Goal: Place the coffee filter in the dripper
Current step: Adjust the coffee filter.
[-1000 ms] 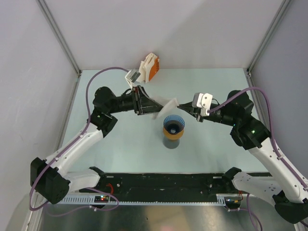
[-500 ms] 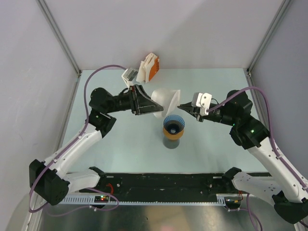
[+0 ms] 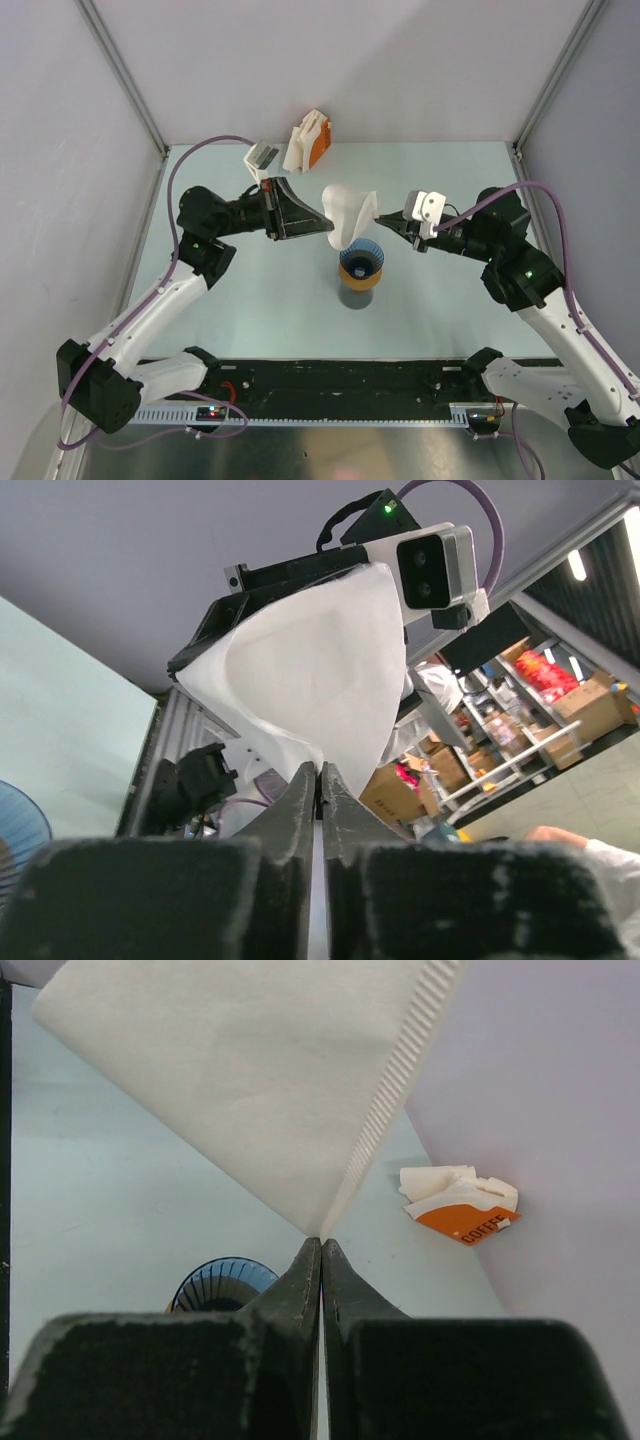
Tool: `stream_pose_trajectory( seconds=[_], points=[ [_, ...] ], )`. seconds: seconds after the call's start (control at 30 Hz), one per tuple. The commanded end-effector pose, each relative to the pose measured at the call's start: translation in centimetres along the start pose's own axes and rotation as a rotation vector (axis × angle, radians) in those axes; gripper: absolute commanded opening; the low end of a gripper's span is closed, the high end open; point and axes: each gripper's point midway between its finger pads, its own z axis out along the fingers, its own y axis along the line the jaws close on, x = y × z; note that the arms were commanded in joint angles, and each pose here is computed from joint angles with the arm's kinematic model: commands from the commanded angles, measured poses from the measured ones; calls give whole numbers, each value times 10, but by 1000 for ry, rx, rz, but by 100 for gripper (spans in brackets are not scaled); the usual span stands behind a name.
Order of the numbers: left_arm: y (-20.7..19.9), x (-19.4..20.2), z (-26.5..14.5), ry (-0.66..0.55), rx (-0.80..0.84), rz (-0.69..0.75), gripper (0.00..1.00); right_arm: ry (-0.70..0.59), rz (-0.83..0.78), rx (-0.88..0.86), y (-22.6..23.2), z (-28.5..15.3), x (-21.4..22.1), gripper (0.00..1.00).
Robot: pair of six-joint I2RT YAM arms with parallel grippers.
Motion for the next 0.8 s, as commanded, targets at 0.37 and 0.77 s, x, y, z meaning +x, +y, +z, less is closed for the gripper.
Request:
stream_pose_trajectory(
  seconds=[0.37,0.77],
  points=[
    [10,-14,5,-49,-29,8,53,-72,-29,4,2,-2,-20,0],
    [30,-52,4,-143,-278,207,0,-7,43,157,-16,-11,-11,58]
  ],
)
